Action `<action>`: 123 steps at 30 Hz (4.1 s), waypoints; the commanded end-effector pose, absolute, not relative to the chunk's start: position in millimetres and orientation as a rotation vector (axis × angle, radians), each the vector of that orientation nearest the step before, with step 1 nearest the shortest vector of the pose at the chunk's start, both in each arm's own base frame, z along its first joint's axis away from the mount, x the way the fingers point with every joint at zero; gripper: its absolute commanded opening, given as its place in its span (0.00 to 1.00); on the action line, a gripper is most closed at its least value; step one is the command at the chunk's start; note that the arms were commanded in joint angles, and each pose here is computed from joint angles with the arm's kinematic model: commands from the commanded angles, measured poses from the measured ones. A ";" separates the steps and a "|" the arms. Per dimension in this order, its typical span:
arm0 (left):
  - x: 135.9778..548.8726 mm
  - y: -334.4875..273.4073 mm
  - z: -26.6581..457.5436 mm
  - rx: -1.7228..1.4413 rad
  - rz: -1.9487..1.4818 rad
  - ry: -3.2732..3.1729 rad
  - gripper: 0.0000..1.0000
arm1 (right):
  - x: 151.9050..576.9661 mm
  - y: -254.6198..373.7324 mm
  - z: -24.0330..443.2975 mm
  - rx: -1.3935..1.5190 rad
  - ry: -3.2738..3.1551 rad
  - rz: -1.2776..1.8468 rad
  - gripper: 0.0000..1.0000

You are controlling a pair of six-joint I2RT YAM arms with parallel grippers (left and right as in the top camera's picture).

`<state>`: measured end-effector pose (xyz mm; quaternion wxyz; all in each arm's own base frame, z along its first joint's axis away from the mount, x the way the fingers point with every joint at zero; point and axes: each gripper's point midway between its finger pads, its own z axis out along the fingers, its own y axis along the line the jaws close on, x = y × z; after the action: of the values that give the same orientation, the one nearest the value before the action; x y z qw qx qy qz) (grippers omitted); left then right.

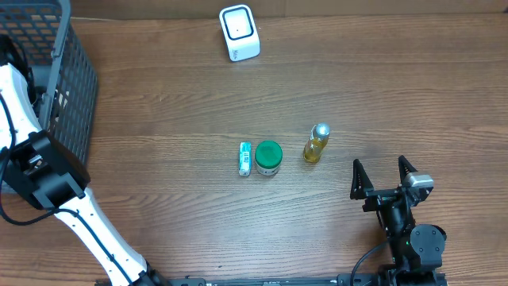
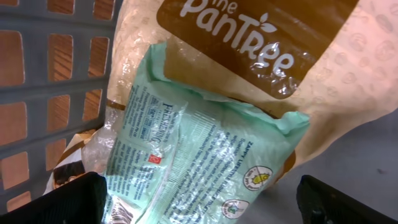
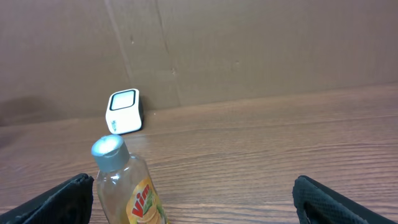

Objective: Scan the item barcode
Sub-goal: 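Grasp the brown-white PanTree pouch with the teal packet in the basket, then lift the pouch out and lower it onto the table left of the jar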

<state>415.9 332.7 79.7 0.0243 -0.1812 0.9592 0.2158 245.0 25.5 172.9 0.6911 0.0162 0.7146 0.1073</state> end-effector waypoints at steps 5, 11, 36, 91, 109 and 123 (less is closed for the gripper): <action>416.9 339.5 79.6 -0.477 0.650 2.978 0.99 | 245.5 25.2 169.4 0.042 1.601 0.238 1.00; 416.0 343.8 72.5 -0.475 0.536 2.968 1.00 | 245.5 25.3 169.4 0.042 1.601 0.239 1.00; 398.3 336.0 -19.8 -0.526 0.185 3.092 0.41 | 245.5 25.3 169.4 0.042 1.601 0.239 1.00; 364.5 -37.4 323.8 -0.219 -0.421 2.713 0.04 | 245.5 25.3 169.4 0.042 1.601 0.239 1.00; 359.3 -110.7 154.7 -0.437 -0.015 2.967 0.05 | 245.5 25.3 169.4 0.042 1.601 0.239 1.00; 330.3 -108.7 41.8 -0.598 -0.013 3.017 0.07 | 245.5 25.3 169.4 0.042 1.601 0.239 1.00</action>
<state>335.4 -108.5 52.7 0.0369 -0.1813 0.9827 -0.0032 245.0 25.4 172.8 0.6910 0.0165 0.7147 0.1070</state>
